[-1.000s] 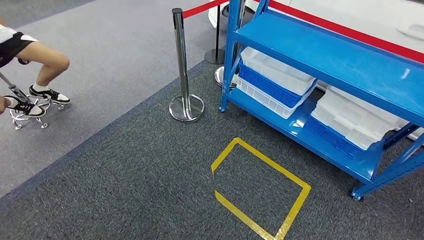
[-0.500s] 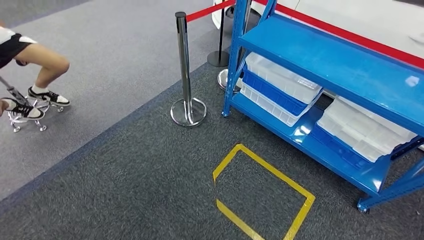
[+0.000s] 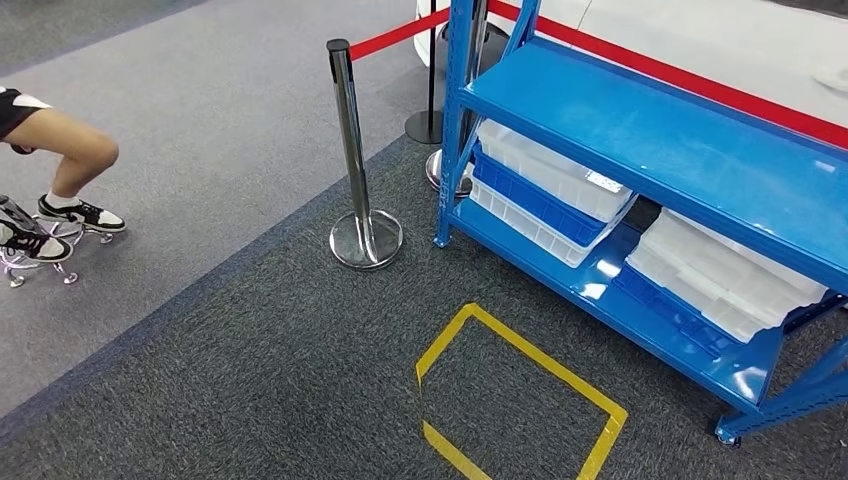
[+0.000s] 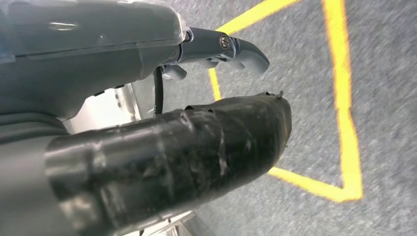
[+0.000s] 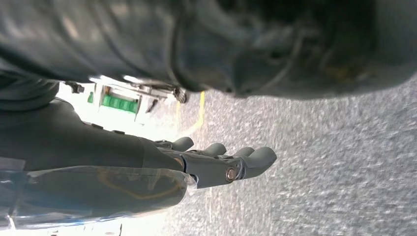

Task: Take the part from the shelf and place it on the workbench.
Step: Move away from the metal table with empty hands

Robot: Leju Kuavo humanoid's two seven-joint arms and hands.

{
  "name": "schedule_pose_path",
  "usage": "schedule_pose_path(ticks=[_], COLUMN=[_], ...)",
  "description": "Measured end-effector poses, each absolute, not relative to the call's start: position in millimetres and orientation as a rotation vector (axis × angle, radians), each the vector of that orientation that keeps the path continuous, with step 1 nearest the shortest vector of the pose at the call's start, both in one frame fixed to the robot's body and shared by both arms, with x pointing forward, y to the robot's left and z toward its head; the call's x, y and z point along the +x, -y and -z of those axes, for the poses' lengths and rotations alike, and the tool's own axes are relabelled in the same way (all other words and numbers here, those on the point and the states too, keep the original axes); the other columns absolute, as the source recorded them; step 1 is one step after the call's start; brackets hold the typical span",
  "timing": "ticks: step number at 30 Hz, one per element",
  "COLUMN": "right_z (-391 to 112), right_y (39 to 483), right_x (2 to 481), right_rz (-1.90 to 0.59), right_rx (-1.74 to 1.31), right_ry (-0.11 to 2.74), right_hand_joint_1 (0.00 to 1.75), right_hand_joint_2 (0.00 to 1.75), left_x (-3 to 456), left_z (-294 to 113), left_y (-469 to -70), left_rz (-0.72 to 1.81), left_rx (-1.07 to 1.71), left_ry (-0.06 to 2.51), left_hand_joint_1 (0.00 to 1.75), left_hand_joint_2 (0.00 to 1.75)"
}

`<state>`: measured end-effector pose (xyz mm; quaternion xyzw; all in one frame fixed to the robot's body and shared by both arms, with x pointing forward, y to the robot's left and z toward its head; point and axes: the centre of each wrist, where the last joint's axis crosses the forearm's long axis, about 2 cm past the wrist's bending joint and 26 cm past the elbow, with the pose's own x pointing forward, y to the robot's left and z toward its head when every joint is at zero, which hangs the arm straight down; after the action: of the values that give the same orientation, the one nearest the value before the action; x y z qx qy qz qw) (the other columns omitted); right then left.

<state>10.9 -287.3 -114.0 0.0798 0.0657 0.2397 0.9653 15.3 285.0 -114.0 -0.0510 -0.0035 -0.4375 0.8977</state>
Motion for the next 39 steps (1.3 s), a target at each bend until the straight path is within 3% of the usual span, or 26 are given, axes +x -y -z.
schedule_pose_path(ticks=[39], right_z=[114], right_y=[286], right_x=[17], right_rz=[-0.454], right_rx=[0.178], right_ry=[-0.14], right_hand_joint_1=[0.0], right_hand_joint_2=[0.0], left_x=[18], left_z=[114], left_y=[-275], left_rz=[0.941], left_rx=[-0.122], left_ry=[0.033], left_hand_joint_1=[0.0], left_hand_joint_2=[0.0])
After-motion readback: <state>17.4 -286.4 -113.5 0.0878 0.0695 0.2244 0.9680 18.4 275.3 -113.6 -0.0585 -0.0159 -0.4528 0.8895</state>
